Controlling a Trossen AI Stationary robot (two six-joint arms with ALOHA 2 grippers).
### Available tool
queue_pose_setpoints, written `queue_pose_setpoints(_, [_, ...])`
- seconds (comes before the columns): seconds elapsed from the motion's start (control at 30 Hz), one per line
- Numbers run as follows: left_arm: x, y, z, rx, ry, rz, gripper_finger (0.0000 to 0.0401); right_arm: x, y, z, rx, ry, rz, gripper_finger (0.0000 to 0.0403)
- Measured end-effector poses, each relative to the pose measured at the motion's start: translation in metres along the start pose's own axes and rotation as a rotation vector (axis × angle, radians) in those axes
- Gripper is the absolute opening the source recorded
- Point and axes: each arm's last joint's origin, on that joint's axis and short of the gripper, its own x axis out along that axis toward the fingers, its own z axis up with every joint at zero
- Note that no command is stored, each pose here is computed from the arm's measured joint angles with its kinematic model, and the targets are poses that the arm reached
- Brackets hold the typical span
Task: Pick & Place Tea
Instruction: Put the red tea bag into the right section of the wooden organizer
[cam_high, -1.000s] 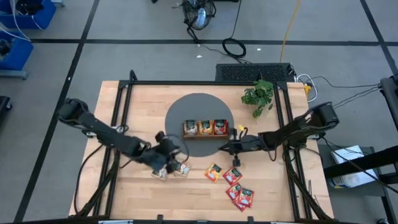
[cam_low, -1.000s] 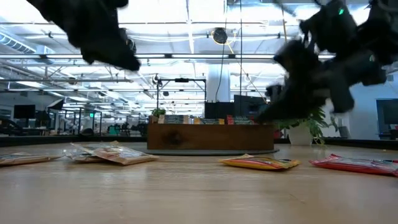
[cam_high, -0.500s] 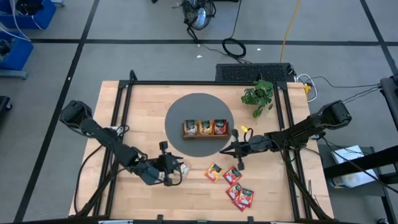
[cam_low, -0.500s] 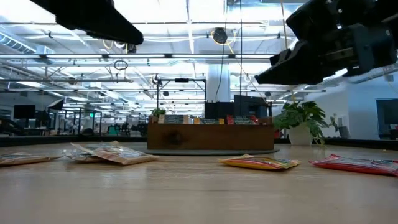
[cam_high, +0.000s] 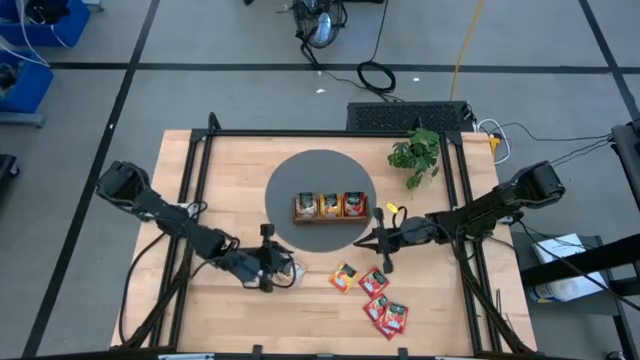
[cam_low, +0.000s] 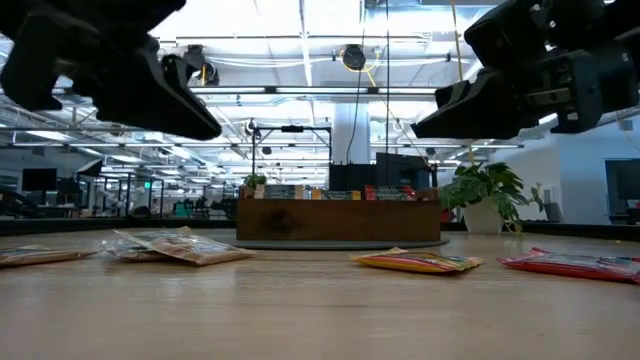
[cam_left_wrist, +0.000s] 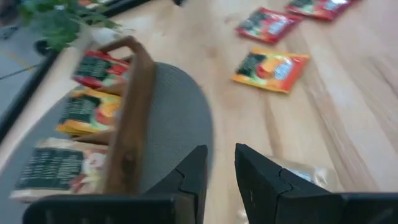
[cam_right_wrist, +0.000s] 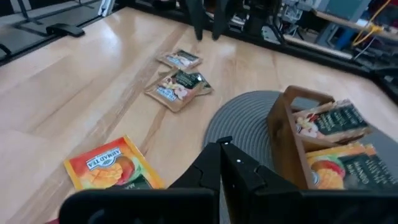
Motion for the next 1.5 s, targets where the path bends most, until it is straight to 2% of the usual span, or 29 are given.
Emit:
queue_pose_setpoints(0.37, [0.011,0.018,-0.002,-0.1,-0.003,0.032,0.0088,0.0,0.004,0.003,-0.001,-0.038,0.097,0.0])
queue_pose_setpoints(0.53, [0.013,0.023,-0.003,-0.111,0.009,0.046,0.0088,0.0,0.002,-0.006,0.021,0.064,-0.012,0.0])
queue_pose_setpoints(0.6, [0.014,0.024,-0.002,-0.117,-0.001,0.05,0.0088,-0.001,0.002,-0.008,0.053,0.085,-0.014,0.0])
queue_pose_setpoints(0.77, [0.014,0.024,0.001,-0.128,-0.029,0.049,0.0088,-0.001,0.005,-0.003,0.054,0.04,0.011,0.0])
queue_pose_setpoints(0.83, [0.014,0.024,0.002,-0.132,-0.034,0.049,0.0088,-0.002,0.008,0.005,0.05,0.032,-0.02,0.0])
queue_pose_setpoints(0.9, [0.014,0.024,0.002,-0.139,-0.035,0.049,0.0088,-0.002,0.012,0.019,0.012,0.115,-0.047,0.0])
queue_pose_setpoints(1.0, [0.014,0.024,0.001,-0.136,-0.028,0.043,0.0088,-0.004,0.027,0.049,-0.088,0.332,-0.065,0.0])
queue_pose_setpoints(1.1, [0.014,0.024,0.003,-0.127,-0.04,0.025,0.0088,-0.012,0.045,0.081,-0.11,0.465,-0.093,0.0])
queue_pose_setpoints(1.2, [0.013,0.022,0.008,-0.131,-0.083,-0.048,0.0088,-0.023,0.059,0.1,-0.051,0.573,-0.079,0.0])
queue_pose_setpoints(1.3, [0.02,0.018,0.019,-0.134,-0.075,-0.084,0.0088,-0.037,0.074,0.103,0.019,0.653,-0.022,0.0])
queue_pose_setpoints(1.4, [0.038,0.007,0.026,-0.071,0.005,-0.153,0.0088,-0.049,0.091,0.1,0.131,0.703,0.053,0.0])
queue_pose_setpoints(1.5, [0.061,-0.006,0.042,0.003,0.003,-0.182,0.0088,-0.057,0.108,0.094,0.274,0.733,0.118,0.0])
